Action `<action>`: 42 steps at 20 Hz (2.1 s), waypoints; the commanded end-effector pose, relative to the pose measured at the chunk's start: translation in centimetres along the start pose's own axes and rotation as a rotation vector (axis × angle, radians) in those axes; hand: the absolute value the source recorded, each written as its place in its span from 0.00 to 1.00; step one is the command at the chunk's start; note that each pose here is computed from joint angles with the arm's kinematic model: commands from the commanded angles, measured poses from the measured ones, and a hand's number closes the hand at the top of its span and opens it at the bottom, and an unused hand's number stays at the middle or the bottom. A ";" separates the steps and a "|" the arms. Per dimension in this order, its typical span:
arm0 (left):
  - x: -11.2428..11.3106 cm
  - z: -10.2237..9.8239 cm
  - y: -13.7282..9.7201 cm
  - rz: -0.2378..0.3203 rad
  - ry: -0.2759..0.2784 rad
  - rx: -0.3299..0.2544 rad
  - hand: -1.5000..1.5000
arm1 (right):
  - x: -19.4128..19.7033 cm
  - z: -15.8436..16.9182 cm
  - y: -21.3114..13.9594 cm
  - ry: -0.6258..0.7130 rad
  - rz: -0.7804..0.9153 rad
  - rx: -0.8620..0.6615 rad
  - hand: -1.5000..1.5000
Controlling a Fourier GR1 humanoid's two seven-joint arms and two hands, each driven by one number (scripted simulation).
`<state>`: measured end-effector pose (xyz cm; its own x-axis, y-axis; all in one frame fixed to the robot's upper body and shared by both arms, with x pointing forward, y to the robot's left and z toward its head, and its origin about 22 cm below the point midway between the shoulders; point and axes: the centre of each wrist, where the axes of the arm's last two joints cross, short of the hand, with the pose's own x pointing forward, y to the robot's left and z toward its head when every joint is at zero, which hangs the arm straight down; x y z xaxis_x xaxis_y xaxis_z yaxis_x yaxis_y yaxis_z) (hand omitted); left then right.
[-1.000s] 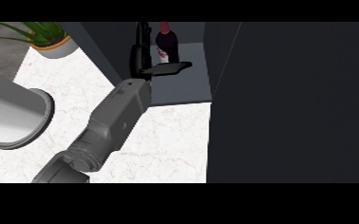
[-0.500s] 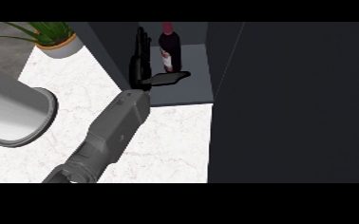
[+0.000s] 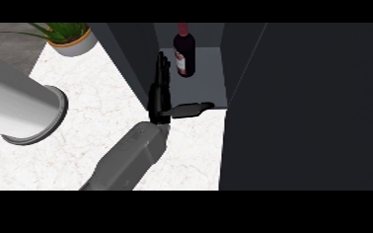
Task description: Pick up the wine, place it into the cabinet and close the cabinet
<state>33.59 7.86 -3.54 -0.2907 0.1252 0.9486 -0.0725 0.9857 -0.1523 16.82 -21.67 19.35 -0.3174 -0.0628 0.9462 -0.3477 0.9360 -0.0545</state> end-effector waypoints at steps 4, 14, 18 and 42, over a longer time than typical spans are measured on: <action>2.9 5.5 -3.5 0.023 -0.018 -0.024 0.00 | 2.0 1.7 -1.3 -0.022 0.029 -0.013 0.00; 7.1 10.8 -2.0 0.074 -0.059 0.013 0.00 | 2.5 2.2 0.4 -0.034 0.022 -0.016 0.00; 7.6 13.6 -0.5 0.048 -0.043 0.024 0.00 | 2.7 2.2 0.2 -0.024 0.021 -0.002 0.00; 15.4 16.2 10.6 0.105 -0.060 -0.127 0.00 | 1.8 3.6 2.2 0.102 -0.079 0.260 1.00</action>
<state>12.46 16.12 4.60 -0.3470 0.2326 0.9086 0.0785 0.9726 -0.2190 16.02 -21.48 18.21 -0.2128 0.0265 0.9767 -0.4793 0.8682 -0.1280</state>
